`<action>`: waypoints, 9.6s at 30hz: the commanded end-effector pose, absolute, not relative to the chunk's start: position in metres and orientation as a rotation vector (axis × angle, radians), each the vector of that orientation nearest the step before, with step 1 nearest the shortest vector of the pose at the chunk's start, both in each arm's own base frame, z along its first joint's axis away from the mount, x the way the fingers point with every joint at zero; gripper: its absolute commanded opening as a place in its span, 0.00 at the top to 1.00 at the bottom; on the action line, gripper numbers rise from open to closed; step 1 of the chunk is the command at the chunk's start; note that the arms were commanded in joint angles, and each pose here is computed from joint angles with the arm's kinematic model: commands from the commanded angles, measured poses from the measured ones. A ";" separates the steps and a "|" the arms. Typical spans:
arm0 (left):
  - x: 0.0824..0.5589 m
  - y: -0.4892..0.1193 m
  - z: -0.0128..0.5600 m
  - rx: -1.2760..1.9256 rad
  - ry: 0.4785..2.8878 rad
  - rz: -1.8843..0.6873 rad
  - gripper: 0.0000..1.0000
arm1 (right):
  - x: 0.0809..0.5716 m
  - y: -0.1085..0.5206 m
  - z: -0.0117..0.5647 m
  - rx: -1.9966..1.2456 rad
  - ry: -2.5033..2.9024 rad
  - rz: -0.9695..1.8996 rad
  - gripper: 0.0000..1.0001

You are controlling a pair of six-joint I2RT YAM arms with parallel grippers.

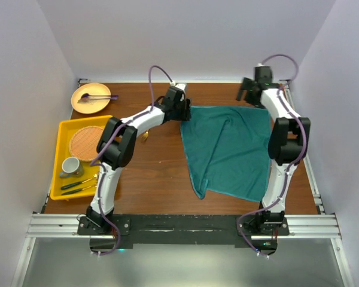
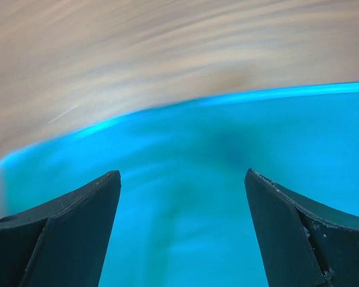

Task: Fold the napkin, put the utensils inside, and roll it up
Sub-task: Flatten the napkin out, then fold the napkin

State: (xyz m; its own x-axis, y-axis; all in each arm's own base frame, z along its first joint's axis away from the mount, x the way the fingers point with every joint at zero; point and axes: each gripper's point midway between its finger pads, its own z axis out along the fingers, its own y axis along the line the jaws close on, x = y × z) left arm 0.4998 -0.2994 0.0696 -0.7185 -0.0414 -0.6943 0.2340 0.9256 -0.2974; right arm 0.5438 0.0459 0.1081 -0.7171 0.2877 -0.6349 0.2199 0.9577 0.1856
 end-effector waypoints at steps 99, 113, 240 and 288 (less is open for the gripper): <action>0.498 -0.276 0.230 0.172 2.019 -0.389 0.52 | 0.455 0.000 0.104 0.404 2.484 -0.121 0.22; 0.381 -0.314 0.091 0.377 2.305 -0.332 0.67 | 0.398 0.004 0.052 0.480 2.478 -0.134 0.42; 0.338 -0.020 0.322 -0.465 1.881 -0.049 0.32 | 0.290 0.493 0.037 -0.760 2.366 0.244 0.62; 0.374 -0.163 0.250 -0.030 2.052 -0.593 0.30 | 0.486 0.071 0.097 0.046 2.421 0.086 1.00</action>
State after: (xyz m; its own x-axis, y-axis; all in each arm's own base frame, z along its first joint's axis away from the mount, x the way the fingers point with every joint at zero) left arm 0.3694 -0.1477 0.2437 -0.5547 -0.2585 -0.7909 0.1524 0.9029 -0.4020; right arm 0.4609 0.0828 0.0783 -0.8026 0.0694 -0.5925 0.0344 0.9969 0.0701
